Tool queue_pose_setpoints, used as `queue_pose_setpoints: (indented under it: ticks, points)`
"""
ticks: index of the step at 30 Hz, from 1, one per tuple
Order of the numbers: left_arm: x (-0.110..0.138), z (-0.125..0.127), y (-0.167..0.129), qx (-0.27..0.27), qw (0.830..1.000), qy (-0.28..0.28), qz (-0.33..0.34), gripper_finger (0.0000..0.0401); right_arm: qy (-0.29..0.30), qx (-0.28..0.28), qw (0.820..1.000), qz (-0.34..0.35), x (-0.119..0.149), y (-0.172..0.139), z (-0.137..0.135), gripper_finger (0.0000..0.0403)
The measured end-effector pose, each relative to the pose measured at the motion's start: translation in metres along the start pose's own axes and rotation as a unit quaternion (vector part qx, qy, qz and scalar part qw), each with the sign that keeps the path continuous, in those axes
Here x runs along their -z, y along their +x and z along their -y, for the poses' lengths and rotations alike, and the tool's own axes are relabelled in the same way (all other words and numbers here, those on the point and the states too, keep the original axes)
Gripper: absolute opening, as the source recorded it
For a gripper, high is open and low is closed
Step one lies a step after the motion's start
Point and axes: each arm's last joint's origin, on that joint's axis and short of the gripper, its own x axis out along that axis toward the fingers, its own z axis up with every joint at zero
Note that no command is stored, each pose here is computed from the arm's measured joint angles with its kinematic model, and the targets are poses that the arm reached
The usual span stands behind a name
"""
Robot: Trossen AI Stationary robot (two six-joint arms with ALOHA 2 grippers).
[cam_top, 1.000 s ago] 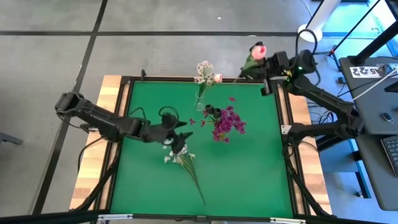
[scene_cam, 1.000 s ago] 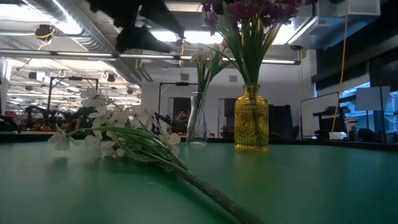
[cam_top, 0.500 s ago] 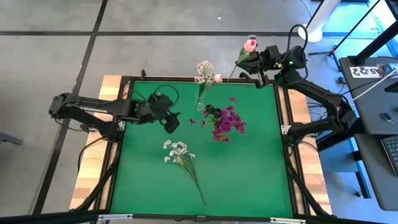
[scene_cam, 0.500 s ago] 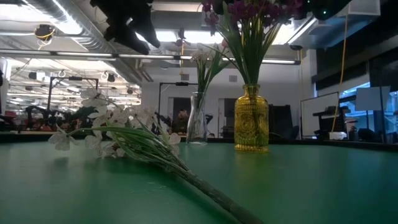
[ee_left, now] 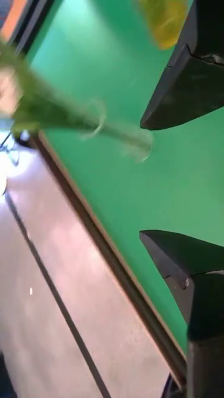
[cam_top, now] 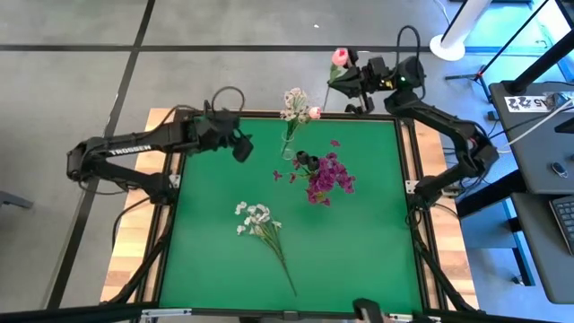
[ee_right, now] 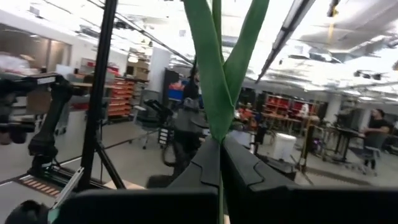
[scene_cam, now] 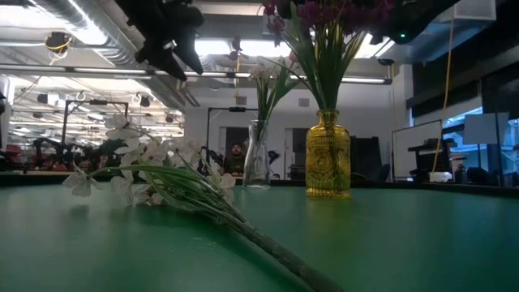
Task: Sort flowers into vase by color
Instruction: Put the pink flower into the transparent vase
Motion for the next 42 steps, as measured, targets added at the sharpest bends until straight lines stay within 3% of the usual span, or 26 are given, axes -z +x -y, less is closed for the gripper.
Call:
queue_pose_setpoints:
  ticks: [3,10,18,27,35,42]
  points:
    - [-0.009,-0.014,0.007,0.007,1.000,-0.018,0.006,0.0273,-0.002,-0.019,1.000,0.001,-0.006,0.007,0.012,0.0000]
    - [-0.025,-0.028,0.014,0.083,0.995,-0.038,0.037,0.0273,0.005,-0.058,0.998,-0.005,-0.014,0.017,0.028,0.0000]
    - [-0.036,-0.024,0.011,0.156,0.984,0.003,0.087,0.0273,0.007,-0.070,0.997,-0.012,-0.008,0.016,0.028,0.0000]
    - [-0.009,-0.023,0.035,0.214,0.972,0.016,0.093,0.0272,0.024,-0.048,0.998,-0.015,0.025,0.007,0.034,0.0000]
    - [0.006,-0.022,0.045,0.283,0.951,-0.031,0.118,0.0272,-0.036,-0.062,0.997,0.041,0.004,0.004,0.024,0.0000]
    - [0.004,-0.014,0.041,0.316,0.936,-0.044,0.146,0.0272,-0.024,-0.065,0.996,0.055,-0.001,0.003,0.020,0.0000]
